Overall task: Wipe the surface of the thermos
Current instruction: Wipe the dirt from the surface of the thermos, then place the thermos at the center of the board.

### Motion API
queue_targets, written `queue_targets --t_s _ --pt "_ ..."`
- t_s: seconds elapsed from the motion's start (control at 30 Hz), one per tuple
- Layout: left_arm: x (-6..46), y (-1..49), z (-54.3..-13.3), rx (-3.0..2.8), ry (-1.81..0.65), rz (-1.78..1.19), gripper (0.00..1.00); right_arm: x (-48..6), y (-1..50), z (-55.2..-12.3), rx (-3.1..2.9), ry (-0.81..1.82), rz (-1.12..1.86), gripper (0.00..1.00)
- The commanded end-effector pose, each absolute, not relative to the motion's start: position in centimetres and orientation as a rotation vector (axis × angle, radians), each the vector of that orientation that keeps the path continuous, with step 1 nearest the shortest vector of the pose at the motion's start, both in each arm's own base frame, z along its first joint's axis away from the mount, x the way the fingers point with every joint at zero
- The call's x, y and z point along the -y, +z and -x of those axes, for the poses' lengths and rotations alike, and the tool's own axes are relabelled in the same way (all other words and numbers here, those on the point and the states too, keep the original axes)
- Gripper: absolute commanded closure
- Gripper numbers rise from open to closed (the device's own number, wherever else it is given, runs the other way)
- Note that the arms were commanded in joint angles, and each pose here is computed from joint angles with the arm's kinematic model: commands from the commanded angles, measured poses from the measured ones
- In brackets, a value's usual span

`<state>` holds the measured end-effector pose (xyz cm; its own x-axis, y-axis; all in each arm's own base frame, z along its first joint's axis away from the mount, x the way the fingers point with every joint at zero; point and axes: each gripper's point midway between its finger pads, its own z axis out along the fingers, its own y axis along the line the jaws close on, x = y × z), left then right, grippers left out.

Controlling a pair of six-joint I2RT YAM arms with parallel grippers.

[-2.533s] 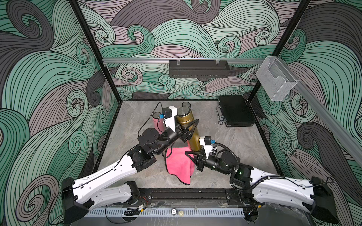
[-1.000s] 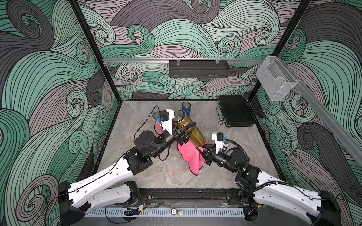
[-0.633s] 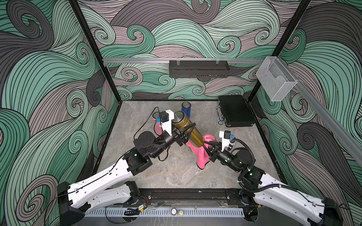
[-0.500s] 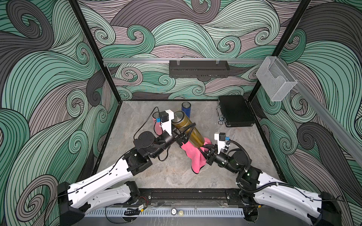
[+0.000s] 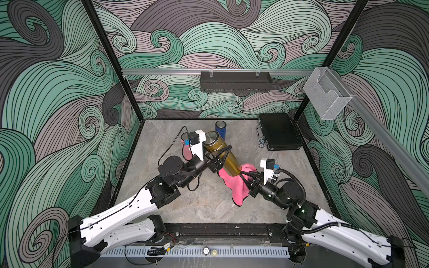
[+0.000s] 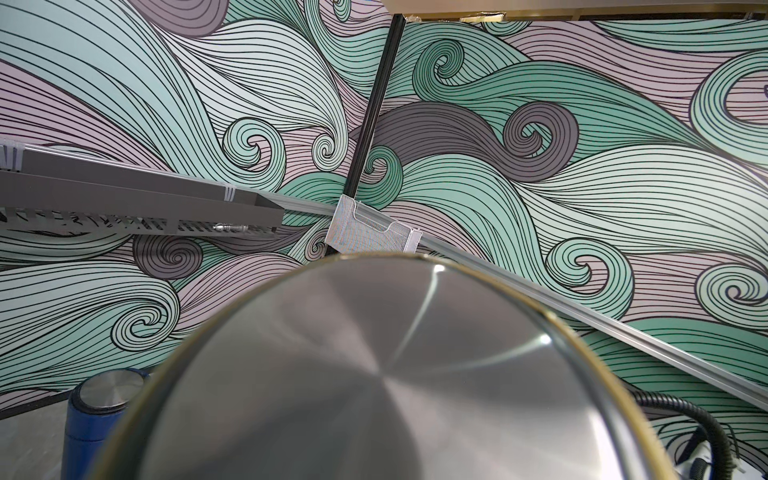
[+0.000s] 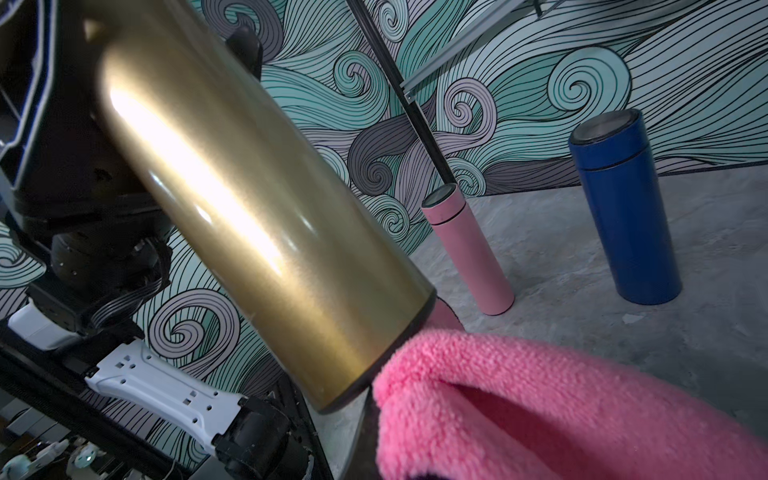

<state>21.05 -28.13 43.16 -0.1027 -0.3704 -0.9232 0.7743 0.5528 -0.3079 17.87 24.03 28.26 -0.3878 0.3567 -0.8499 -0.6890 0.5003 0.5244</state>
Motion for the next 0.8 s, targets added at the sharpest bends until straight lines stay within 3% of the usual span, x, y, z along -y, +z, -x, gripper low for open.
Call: queue_targets --t_s 0.0,0.27,0.4,0.6,0.77 --pt "28.1 43.0 -20.7 -1.359 -0.994 -0.412 1.0 -22.8 31.8 -18.8 -1.509 1.166 0.215 1.0" --pt "27.5 40.4 -21.0 -1.443 -0.87 -0.477 1.0 -21.4 29.0 -20.8 -1.592 1.002 0.184 1.0" --pt "27.0 37.5 -23.1 -1.52 -0.697 -0.504 1.0 -18.2 27.8 -22.3 -1.669 0.726 0.137 1.0" --pt "31.6 32.5 -27.2 -1.565 -0.528 -0.629 1.0 -8.9 27.1 -24.3 -1.767 0.109 -0.056 1.0" --pt "35.8 28.9 -30.6 -1.624 -0.52 -0.63 1.0 -7.0 25.3 -24.8 -1.797 0.019 -0.087 1.0"
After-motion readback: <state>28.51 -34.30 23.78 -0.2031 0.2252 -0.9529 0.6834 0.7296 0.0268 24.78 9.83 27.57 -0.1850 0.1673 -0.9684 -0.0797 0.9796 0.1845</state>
